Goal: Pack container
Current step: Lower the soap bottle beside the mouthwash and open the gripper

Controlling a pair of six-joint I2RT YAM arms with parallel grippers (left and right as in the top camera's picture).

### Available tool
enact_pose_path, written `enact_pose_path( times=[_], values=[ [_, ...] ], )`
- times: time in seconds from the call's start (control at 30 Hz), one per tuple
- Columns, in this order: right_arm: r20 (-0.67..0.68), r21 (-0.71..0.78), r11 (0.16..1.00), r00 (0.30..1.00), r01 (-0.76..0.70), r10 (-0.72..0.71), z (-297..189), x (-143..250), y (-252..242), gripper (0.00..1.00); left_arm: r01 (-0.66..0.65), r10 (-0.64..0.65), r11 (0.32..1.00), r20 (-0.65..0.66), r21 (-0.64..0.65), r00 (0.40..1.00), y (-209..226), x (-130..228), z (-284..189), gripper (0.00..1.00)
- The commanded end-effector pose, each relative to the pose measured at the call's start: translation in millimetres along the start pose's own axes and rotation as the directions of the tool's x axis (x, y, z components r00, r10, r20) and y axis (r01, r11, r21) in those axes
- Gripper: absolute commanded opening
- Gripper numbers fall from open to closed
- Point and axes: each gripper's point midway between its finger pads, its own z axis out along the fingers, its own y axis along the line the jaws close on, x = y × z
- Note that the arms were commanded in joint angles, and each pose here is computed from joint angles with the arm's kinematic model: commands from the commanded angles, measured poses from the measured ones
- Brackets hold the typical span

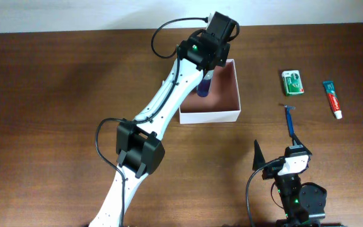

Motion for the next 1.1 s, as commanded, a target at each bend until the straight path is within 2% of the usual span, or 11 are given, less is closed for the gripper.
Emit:
enact_pose_path(
  times=[0.0,0.1,0.23,0.83,1.07],
  values=[
    [0.003,-0.014,1.0,1.0,0.007,-0.007,0.1,1.7,2.9,0.99,0.017,-0.016,1.0,0.051,-0.009,0.999,6.6,-17.4,-10.0,0.24],
    [0.003,-0.014,1.0,1.0,0.007,-0.007,0.1,1.7,2.9,0.99,0.019,-0.018,1.0,0.048,-0.011,0.999,8.8,-17.1,-9.4,0.24],
    [0.003,-0.014,1.0,1.0,0.007,-0.007,0.1,1.7,2.9,0.99,0.016,-0.016,1.0,0.04,-0.013,0.999,8.9,-15.1,-9.1,0.29],
    [0.003,-0.014,1.0,1.0,0.007,-0.007,0.1,1.7,2.9,0.99,0.004,-0.004,1.0,-0.008,-0.027,1.0,12.6,-3.4,-9.1,0.3],
    [0.003,-0.014,1.0,1.0,0.007,-0.007,0.1,1.7,2.9,0.99,0.002,-0.004,0.997,-0.02,-0.078,1.0,25.2,-0.3,-8.7,0.3]
  ],
)
